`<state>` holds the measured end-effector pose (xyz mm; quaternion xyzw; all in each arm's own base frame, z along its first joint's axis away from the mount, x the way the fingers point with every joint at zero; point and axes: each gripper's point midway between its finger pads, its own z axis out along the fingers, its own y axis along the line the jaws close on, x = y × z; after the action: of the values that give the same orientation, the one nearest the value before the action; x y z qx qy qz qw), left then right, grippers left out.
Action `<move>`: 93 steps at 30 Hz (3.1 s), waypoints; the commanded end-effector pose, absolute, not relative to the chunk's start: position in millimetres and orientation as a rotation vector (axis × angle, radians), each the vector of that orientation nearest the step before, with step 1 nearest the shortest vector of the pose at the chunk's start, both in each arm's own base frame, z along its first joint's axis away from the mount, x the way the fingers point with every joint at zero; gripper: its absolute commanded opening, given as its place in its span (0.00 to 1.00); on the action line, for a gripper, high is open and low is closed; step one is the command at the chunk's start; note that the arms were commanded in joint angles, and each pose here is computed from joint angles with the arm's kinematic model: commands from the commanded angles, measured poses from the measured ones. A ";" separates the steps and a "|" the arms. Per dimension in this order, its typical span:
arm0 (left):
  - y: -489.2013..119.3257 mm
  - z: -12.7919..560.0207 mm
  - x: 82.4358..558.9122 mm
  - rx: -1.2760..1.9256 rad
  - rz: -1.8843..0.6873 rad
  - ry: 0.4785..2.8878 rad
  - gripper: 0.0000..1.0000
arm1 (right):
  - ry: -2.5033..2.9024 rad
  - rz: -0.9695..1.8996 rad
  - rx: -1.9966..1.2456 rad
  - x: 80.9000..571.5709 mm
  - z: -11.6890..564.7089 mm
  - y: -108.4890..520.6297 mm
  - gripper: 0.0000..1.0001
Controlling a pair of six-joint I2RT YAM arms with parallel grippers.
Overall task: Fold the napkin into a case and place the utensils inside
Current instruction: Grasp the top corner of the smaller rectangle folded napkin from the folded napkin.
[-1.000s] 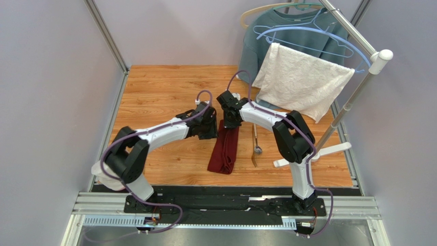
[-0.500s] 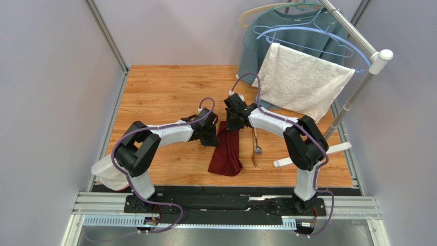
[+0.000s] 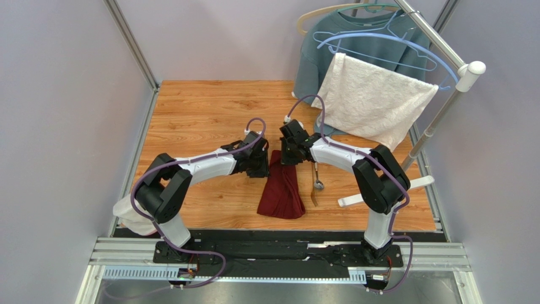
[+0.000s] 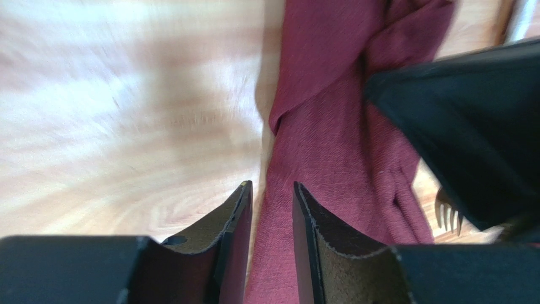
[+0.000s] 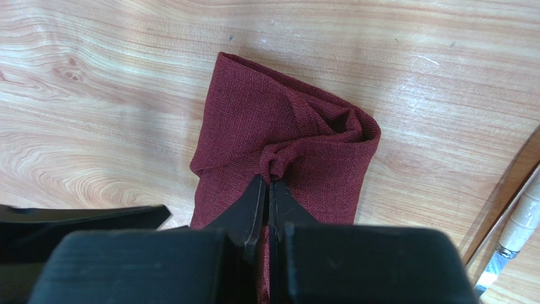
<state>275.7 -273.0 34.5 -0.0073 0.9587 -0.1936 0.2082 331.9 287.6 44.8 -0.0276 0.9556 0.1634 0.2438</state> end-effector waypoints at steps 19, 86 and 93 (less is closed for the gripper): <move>-305.4 62.1 337.6 0.315 -0.455 2.527 0.35 | 2.531 0.589 -0.090 334.8 82.0 290.7 0.00; -296.6 87.9 315.6 0.243 -0.578 2.443 0.79 | 2.438 0.908 0.653 370.2 -1.3 302.8 0.00; -288.4 81.1 318.3 0.268 -0.498 2.467 0.99 | 2.479 0.910 0.640 367.2 -8.4 306.3 0.00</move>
<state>311.2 -286.4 63.4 0.0851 0.9352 -0.1963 0.2823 373.8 323.4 31.1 0.2150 0.8676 0.3867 0.2270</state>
